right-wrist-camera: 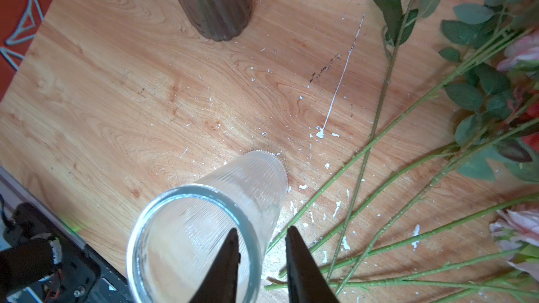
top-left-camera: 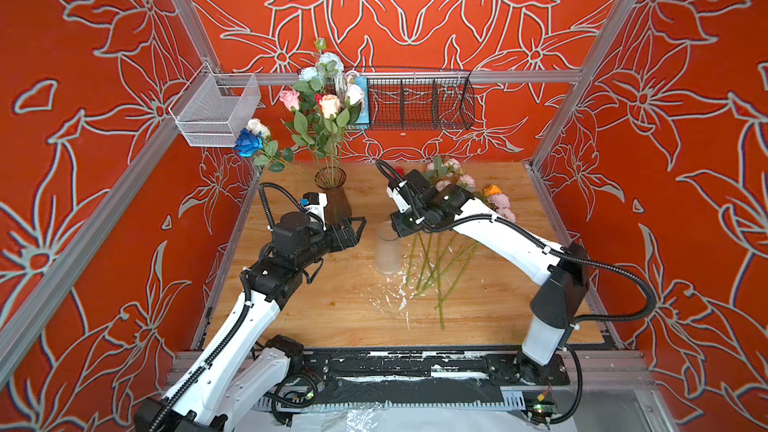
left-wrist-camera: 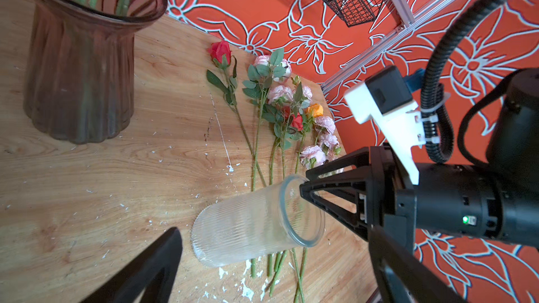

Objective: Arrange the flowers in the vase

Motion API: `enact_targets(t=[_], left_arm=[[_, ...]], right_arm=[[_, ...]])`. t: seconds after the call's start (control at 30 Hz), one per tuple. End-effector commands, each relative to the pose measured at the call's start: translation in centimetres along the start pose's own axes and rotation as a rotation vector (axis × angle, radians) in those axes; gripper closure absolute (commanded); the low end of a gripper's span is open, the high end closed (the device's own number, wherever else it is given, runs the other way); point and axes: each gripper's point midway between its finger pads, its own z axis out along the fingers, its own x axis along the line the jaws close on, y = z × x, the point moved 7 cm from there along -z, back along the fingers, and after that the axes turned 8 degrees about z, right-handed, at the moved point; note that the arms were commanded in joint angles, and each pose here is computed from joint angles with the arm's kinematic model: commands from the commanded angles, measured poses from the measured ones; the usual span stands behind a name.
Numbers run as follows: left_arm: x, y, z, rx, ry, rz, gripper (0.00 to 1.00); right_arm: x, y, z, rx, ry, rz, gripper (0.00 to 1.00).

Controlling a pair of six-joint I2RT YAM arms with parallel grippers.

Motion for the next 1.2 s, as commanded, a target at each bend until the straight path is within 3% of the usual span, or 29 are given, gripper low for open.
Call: enact_targets(t=[0.0,0.27,0.4,0.57,0.7,0.93,1.07,1.17], left_arm=[[-1.5,1.7,-0.5,-0.041,-0.048,0.041,0.01],[-3.1,5.4,-0.9,-0.118,-0.023,0.087,0.00],[-3.7,7.6,-0.3,-0.217,-0.046,0.026,0.01],[-3.5,7.5,3.1,-0.231,-0.155,-0.024,0.01],[-3.4,6.0,4.0,-0.213,-0.247,-0.025,0.02],[-1.4,5.1,0.7,-0.339,-0.079,-0.059,0.01],[-1.5,5.1,-0.5,-0.371,-0.073,-0.039,0.01],[-1.9,5.1,-0.4,-0.358,-0.104,-0.023,0.01]], right_arm=[[0.3,1.3,-4.0,-0.107,0.015,-0.010,0.63],[-1.5,2.2,-10.7,-0.339,-0.012,0.060,0.58],[-6.3,0.9,-10.5,-0.414,-0.039,0.238,0.59],[-10.7,-1.1,-6.0,-0.426,-0.039,0.357,0.54],[-13.2,-0.6,-0.6,-0.383,-0.145,0.446,0.46],[-16.3,1.9,9.0,-0.165,-0.203,0.565,0.46],[-17.3,2.7,13.1,-0.135,-0.198,0.580,0.50],[-18.5,2.8,15.3,-0.106,-0.268,0.602,0.51]])
